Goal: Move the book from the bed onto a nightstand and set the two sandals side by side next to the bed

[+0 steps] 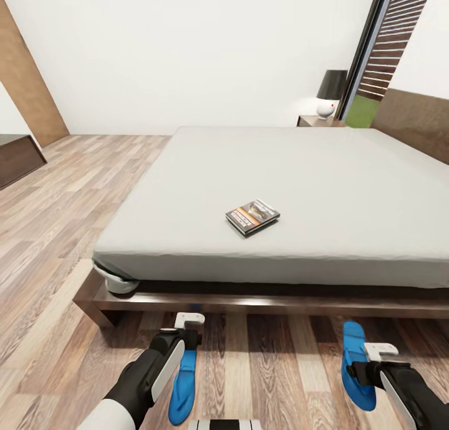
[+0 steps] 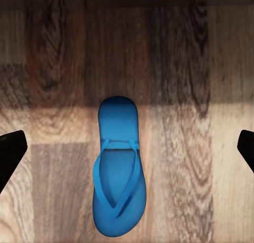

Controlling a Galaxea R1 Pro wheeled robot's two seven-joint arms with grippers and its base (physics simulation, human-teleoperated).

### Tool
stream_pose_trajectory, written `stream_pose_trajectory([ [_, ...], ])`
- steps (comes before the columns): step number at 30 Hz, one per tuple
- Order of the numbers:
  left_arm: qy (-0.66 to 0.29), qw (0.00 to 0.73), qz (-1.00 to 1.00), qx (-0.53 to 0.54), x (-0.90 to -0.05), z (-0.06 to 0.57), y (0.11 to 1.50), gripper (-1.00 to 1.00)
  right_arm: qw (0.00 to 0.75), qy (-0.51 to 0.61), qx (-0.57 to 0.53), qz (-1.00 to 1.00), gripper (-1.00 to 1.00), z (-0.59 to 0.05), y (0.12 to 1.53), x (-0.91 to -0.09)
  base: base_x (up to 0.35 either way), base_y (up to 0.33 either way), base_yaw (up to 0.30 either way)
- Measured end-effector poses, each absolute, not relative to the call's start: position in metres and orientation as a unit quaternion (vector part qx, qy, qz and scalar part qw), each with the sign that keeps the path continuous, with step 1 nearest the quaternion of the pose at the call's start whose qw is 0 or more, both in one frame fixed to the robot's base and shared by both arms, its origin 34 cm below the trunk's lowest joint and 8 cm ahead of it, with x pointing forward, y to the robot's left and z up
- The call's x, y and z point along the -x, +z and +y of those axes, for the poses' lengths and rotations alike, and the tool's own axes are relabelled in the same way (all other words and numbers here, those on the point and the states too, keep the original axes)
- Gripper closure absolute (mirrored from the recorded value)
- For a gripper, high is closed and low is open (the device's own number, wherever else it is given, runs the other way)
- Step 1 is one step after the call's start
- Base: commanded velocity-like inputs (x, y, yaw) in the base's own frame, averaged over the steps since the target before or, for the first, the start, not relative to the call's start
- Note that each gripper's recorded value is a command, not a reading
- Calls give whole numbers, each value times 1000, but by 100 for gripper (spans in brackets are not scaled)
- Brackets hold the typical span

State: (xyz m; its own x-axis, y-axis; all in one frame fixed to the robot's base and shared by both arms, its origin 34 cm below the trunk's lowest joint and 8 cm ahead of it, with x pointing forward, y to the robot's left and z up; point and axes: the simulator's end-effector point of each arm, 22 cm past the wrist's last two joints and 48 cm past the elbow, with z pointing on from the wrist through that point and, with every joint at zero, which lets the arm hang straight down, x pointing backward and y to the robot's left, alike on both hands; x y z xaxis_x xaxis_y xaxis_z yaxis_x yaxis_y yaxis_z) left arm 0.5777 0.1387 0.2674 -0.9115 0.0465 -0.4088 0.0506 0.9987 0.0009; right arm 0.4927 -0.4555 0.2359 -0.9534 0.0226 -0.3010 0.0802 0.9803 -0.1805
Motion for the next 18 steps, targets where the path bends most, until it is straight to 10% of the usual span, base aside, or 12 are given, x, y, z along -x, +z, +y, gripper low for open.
stream_pose_trajectory([
  [18,-5,207,978,-24,-577,139,267,-100,156,-89,-25,984,100,-453,237,-496,0,212,0],
])
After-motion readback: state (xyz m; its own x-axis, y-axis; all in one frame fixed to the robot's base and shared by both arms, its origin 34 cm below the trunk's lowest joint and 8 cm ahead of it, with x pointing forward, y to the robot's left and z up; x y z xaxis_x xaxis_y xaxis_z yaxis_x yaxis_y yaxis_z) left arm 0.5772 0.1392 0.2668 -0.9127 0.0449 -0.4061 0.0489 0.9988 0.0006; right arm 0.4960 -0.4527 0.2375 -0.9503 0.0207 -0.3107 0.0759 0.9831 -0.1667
